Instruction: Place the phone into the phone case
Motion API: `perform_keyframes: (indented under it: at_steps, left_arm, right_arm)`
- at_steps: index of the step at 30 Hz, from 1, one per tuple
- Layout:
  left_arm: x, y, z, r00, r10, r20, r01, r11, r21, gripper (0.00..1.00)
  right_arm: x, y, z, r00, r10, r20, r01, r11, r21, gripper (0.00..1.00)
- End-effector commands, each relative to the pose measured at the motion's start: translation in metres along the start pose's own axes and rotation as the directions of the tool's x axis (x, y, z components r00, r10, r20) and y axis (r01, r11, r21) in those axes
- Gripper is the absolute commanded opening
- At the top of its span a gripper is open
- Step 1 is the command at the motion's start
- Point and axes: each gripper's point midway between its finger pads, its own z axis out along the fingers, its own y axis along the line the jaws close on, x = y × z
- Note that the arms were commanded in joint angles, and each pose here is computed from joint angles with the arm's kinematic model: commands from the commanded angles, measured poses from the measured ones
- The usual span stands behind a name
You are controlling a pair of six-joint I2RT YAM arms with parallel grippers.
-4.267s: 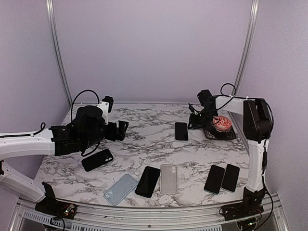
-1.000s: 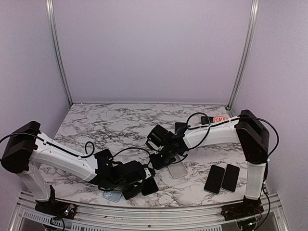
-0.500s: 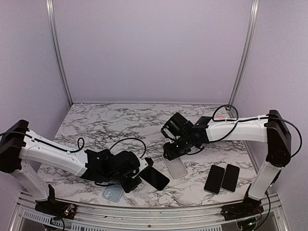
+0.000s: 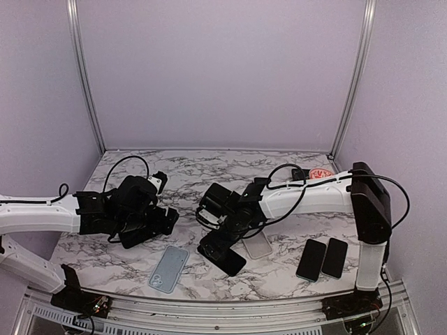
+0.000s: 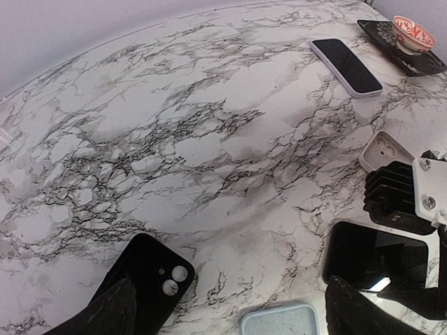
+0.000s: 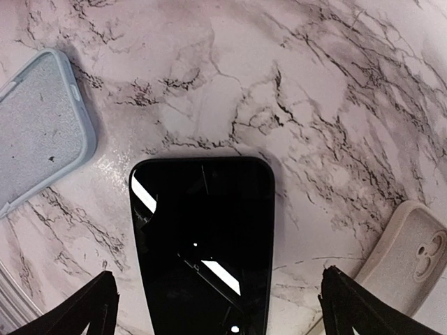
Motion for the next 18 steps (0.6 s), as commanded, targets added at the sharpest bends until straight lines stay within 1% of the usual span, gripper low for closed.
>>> perform_keyframes:
  at_steps: [1, 3, 6, 9, 11, 13, 16, 18]
  left_arm:
    - [0.017, 0.010, 0.009, 0.998, -0.005, -0.062, 0.001, 0.999, -0.052, 0.96]
    - [0.017, 0.009, 0.014, 0.997, 0.012, -0.072, -0.017, 0.998, -0.062, 0.97]
    - [0.021, 0.003, 0.022, 0.994, 0.031, -0.103, -0.037, 0.998, -0.053, 0.97]
    - [0.025, 0.000, 0.028, 0.991, 0.036, -0.127, -0.042, 0.998, -0.046, 0.97]
    - [0.027, 0.000, 0.029, 0.992, 0.032, -0.125, -0.039, 0.998, -0.051, 0.97]
    - [0.028, 0.001, 0.033, 0.991, 0.044, -0.130, -0.053, 0.997, -0.060, 0.97]
    - [0.027, -0.003, 0.037, 0.988, 0.067, -0.141, -0.076, 0.996, -0.054, 0.97]
    - [0.025, -0.003, 0.037, 0.988, 0.074, -0.139, -0.082, 0.995, -0.058, 0.97]
  right_arm:
    - [0.010, -0.006, 0.011, 0.992, -0.065, -0.103, 0.070, 0.997, 0.040, 0.99]
    - [0.017, -0.002, 0.015, 0.987, -0.071, -0.146, 0.077, 0.996, 0.036, 0.99]
    - [0.028, 0.011, 0.019, 0.976, -0.083, -0.202, 0.079, 0.997, -0.026, 0.99]
    - [0.035, 0.011, 0.022, 0.963, -0.085, -0.255, 0.083, 0.996, -0.021, 0.99]
    - [0.037, 0.011, 0.024, 0.960, -0.083, -0.269, 0.082, 0.997, -0.014, 0.99]
    - [0.039, 0.015, 0.026, 0.956, -0.081, -0.281, 0.073, 0.997, -0.038, 0.97]
    - [0.041, 0.017, 0.029, 0.950, -0.087, -0.299, 0.076, 0.996, -0.048, 0.90]
    - [0.041, 0.014, 0.032, 0.946, -0.085, -0.314, 0.081, 0.996, -0.026, 0.80]
